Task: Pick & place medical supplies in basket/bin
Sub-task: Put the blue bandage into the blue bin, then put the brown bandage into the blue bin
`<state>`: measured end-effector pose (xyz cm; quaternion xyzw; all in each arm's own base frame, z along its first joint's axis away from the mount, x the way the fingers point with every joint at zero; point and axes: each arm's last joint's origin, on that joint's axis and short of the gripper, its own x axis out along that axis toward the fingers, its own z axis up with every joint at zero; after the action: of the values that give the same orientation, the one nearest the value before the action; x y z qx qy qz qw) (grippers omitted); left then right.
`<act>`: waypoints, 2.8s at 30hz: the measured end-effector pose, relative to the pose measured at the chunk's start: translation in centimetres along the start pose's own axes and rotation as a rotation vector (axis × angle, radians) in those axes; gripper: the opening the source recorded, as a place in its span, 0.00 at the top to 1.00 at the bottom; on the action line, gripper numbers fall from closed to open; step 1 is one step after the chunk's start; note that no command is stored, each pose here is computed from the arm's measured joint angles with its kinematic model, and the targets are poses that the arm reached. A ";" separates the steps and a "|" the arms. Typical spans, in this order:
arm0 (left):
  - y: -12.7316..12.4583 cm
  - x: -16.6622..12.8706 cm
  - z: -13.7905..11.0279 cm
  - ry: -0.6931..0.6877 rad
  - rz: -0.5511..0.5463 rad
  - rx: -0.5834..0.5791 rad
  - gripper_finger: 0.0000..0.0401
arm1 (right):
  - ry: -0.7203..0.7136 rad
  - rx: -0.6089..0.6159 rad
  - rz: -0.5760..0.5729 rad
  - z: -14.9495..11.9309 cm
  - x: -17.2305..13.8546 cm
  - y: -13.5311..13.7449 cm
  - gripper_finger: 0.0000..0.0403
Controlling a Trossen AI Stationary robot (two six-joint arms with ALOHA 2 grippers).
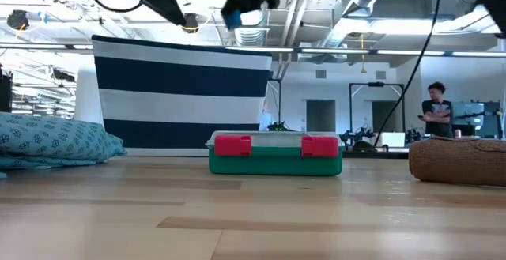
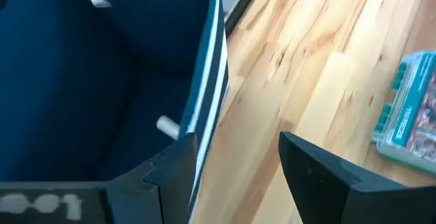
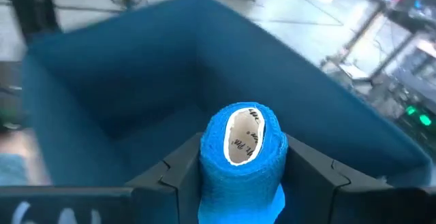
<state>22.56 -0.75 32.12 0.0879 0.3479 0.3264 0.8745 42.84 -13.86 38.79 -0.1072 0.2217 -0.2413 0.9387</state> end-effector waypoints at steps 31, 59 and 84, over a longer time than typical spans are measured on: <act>-1.3 0.5 -2.0 0.019 0.040 0.018 0.50 | 0.051 -0.153 0.010 1.7 -5.6 2.3 0.44; -1.3 0.5 -1.7 0.003 0.027 0.005 0.50 | 1.284 -0.012 0.361 -11.9 -14.1 16.7 0.51; -1.6 0.5 -0.9 -0.066 0.007 -0.085 0.50 | 1.113 0.209 0.261 -21.5 -22.7 22.5 0.45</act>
<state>23.06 -1.71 30.61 0.0626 0.3043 0.3408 0.8873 24.06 14.82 21.24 0.1572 0.6682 -0.1642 0.7084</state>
